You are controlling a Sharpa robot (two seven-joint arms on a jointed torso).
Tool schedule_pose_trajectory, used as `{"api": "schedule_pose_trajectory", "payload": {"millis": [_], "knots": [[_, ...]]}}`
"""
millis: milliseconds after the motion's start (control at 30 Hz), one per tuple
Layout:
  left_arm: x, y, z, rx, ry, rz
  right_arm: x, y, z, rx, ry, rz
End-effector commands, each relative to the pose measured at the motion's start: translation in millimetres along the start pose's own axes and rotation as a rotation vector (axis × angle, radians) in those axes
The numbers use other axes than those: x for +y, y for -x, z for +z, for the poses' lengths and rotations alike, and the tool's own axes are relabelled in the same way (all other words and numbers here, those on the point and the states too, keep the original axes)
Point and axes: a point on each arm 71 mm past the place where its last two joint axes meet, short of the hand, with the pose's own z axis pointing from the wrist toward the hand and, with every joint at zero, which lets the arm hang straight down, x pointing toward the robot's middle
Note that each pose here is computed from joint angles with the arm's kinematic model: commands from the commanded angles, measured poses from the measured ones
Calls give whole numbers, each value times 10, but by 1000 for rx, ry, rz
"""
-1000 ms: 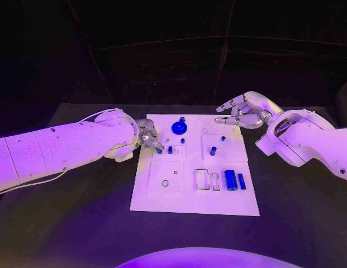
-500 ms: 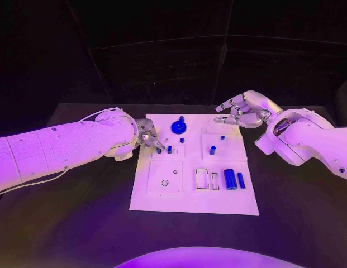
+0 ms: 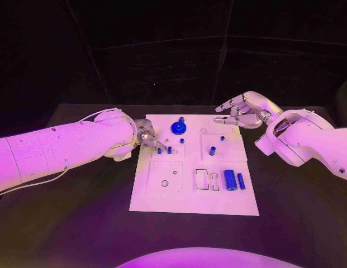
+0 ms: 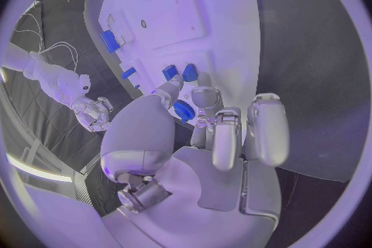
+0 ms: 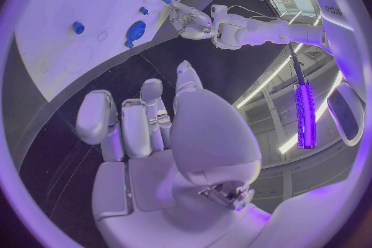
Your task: Assemble the parts on the task board
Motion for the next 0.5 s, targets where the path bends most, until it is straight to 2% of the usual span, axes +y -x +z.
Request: {"api": "schedule_pose_trajectory", "payload": {"millis": [33, 233, 400, 500], "knots": [[8, 16, -17, -19, -1, -36, 18, 8, 2, -4, 11, 3], [49, 62, -60, -67, -42, -151, 17, 10, 2, -6, 11, 3], [24, 141, -94, -121, -176, -308, 14, 13, 3, -8, 11, 2], [-19, 196, -114, -168, -267, -358, 12, 14, 3, -8, 11, 2]]}}
